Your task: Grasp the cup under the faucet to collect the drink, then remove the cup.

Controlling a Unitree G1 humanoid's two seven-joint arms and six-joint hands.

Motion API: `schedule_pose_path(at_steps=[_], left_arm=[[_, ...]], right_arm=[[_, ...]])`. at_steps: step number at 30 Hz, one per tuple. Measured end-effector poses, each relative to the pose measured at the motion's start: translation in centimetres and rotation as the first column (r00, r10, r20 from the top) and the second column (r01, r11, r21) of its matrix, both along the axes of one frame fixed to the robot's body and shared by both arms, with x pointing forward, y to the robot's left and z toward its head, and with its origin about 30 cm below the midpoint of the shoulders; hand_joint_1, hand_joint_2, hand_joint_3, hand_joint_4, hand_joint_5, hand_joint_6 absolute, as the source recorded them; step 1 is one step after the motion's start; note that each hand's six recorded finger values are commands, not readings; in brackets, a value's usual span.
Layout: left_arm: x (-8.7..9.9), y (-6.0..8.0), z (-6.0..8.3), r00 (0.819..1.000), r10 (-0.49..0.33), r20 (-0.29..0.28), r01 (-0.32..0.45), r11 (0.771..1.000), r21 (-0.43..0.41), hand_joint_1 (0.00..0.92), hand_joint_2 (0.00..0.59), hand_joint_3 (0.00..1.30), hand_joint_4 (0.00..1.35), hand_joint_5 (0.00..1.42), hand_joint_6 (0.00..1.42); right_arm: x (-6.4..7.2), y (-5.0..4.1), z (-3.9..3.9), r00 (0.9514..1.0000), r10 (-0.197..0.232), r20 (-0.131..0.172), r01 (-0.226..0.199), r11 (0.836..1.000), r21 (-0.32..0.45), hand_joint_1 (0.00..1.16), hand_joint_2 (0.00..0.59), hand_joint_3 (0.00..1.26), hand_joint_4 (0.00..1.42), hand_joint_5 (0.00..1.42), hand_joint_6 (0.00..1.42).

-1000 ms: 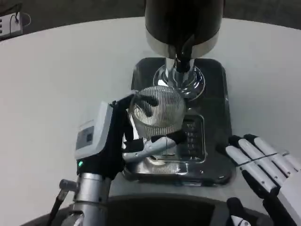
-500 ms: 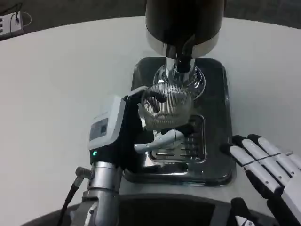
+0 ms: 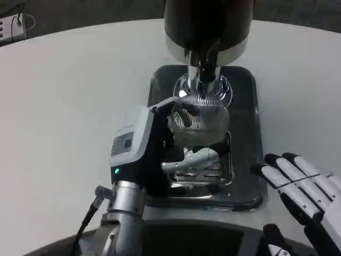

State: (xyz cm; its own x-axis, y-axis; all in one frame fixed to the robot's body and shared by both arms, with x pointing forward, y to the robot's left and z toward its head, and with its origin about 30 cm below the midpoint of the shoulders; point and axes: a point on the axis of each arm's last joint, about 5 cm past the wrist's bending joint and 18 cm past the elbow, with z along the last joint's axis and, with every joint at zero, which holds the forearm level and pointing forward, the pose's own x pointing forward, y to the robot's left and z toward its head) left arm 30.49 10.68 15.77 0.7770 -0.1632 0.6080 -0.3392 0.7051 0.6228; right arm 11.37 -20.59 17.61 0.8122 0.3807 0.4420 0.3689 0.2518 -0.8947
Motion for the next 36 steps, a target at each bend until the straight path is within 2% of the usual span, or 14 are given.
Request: schedule_pose_path(at_steps=[4,7,12,17,26,32,36], left_arm=[[-0.4,0.2,-0.6,1.0,0.017,-0.001,-0.017,1.0,-0.014,0.221,0.059,0.33,0.22,0.6,0.7],[-0.5,0.2,-0.6,1.0,0.018,0.002,-0.017,1.0,-0.011,0.204,0.063,0.23,0.14,0.51,0.58],[-0.6,0.4,-0.6,1.0,0.022,-0.01,-0.022,1.0,0.005,0.136,0.031,0.09,0.0,0.36,0.37],[-0.8,0.3,-0.5,1.0,0.013,-0.003,-0.013,1.0,0.003,0.091,0.015,0.07,0.0,0.33,0.34],[-3.0,0.9,-0.8,1.0,0.015,0.016,-0.014,0.998,-0.066,0.0,0.007,0.06,0.0,0.27,0.26],[-4.6,2.0,0.0,0.999,0.019,0.043,-0.01,0.979,-0.203,0.0,0.135,0.06,0.0,0.19,0.16],[-5.6,2.4,0.4,0.998,-0.044,0.041,0.053,0.966,-0.253,0.0,0.163,0.0,0.0,0.09,0.06]], right_arm=[[0.0,-0.01,0.0,1.0,-0.003,-0.001,0.003,1.0,0.003,0.23,0.573,0.15,0.09,0.08,0.21],[0.0,-0.01,0.01,1.0,-0.001,-0.001,0.001,1.0,0.009,0.23,0.573,0.15,0.1,0.08,0.22],[0.0,0.02,0.01,1.0,0.002,-0.004,-0.002,1.0,0.013,0.23,0.573,0.15,0.1,0.08,0.22],[0.0,0.04,-0.02,1.0,0.003,-0.007,-0.003,1.0,0.013,0.23,0.573,0.15,0.1,0.09,0.22],[-0.1,0.07,-0.07,0.9999,0.004,-0.012,-0.004,1.0,0.016,0.23,0.573,0.15,0.1,0.09,0.22],[-0.1,0.51,-0.12,0.9998,0.015,-0.014,-0.015,0.999,0.037,0.23,0.573,0.15,0.1,0.09,0.22],[-0.2,1.01,-0.09,0.9995,0.032,-0.009,-0.031,0.998,0.054,0.23,0.571,0.15,0.1,0.09,0.22]])
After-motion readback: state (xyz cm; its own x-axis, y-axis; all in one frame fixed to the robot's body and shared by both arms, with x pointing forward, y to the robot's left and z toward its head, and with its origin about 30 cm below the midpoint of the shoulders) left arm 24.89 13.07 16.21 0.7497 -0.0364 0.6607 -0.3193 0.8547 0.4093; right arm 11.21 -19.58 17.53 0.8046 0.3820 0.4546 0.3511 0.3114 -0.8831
